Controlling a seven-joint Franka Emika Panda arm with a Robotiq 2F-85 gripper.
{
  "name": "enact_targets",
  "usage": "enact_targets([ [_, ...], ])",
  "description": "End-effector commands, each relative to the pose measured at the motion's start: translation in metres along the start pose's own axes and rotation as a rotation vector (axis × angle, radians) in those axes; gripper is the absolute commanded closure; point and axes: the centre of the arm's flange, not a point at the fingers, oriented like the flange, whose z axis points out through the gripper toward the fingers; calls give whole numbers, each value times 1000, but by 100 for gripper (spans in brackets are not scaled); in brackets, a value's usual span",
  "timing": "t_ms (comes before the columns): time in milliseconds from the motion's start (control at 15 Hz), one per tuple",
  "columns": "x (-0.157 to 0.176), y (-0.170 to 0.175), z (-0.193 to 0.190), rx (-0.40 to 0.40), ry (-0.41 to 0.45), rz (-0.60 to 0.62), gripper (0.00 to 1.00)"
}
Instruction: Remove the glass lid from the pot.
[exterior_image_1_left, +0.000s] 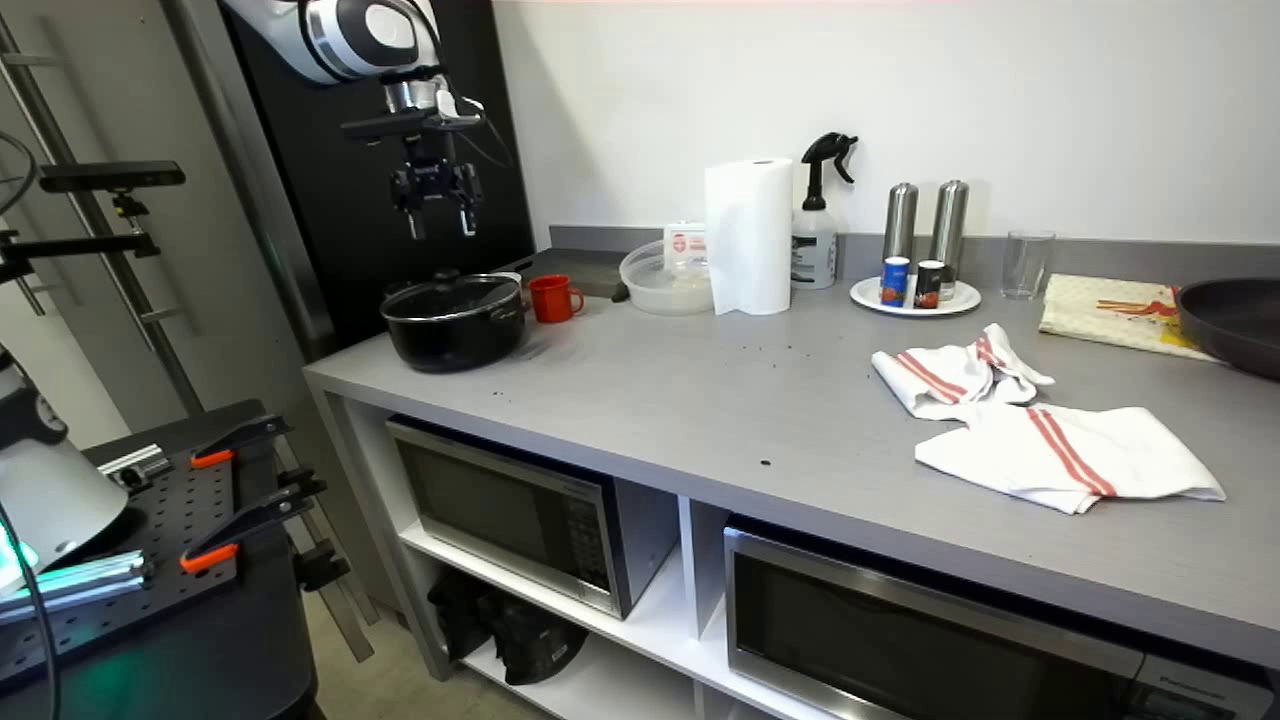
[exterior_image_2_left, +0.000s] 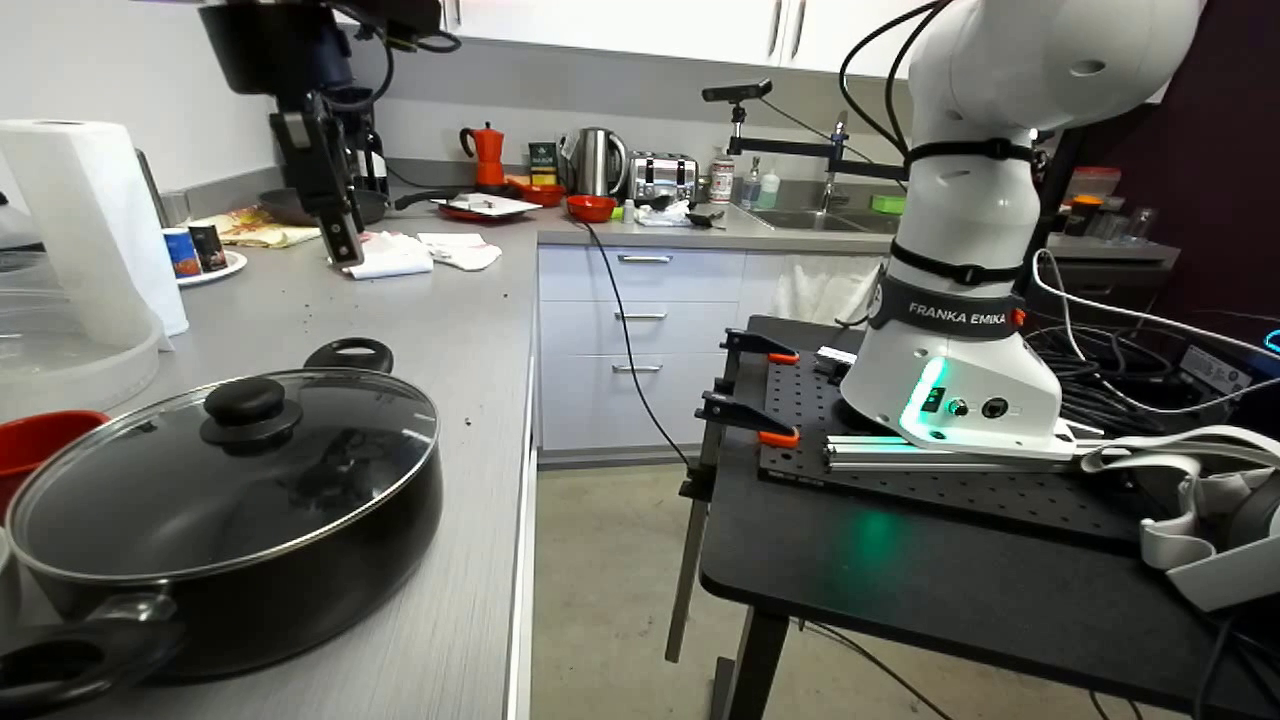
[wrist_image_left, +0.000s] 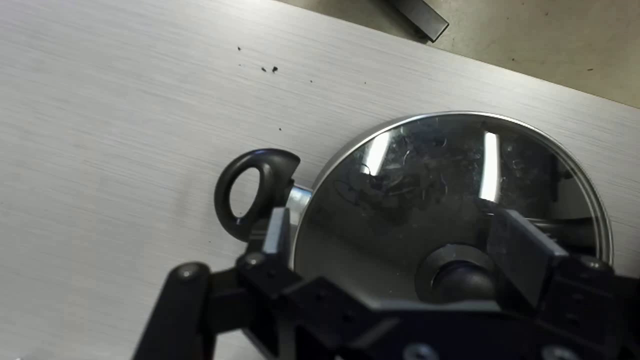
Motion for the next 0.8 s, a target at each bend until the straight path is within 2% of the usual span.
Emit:
enact_targets([
  [0,32,-11,14,9,17,-92,0],
  [733,62,-61,55,62,8,-263,0],
])
